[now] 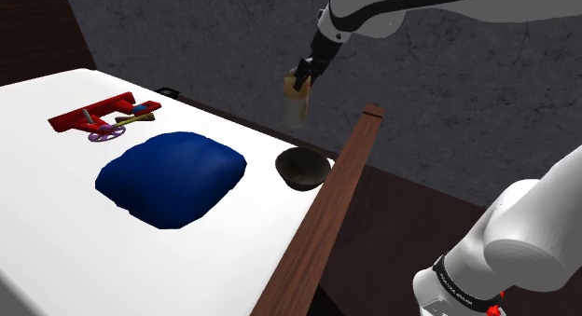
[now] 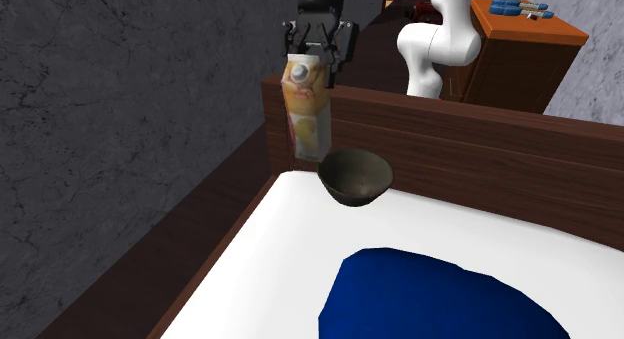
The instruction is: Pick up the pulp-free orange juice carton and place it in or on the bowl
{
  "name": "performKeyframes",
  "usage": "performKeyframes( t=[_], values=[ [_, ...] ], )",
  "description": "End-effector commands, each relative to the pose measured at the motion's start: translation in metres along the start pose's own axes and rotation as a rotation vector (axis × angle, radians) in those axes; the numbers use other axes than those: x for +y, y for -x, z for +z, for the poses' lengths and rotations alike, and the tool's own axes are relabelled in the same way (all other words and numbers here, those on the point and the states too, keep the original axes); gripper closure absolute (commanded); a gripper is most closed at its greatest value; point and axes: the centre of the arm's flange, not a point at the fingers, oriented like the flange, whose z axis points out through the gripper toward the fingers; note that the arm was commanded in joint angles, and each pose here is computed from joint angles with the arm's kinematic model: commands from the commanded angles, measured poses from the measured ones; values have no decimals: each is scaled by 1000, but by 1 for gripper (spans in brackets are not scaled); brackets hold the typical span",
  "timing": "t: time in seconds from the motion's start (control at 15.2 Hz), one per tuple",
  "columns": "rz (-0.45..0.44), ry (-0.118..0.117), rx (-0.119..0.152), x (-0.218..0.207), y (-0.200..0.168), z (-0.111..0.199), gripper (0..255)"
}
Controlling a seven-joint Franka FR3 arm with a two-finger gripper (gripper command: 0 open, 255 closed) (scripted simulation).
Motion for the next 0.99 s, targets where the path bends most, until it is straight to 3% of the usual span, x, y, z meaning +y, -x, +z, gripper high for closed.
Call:
performKeyframes(
  t=[0.0,0.53,0.92],
  values=[
    [0,1,1,-13,20,-12,255],
    [0,1,1,-69,92,-62,255],
    [0,1,1,-66,102,-33,255]
  ],
)
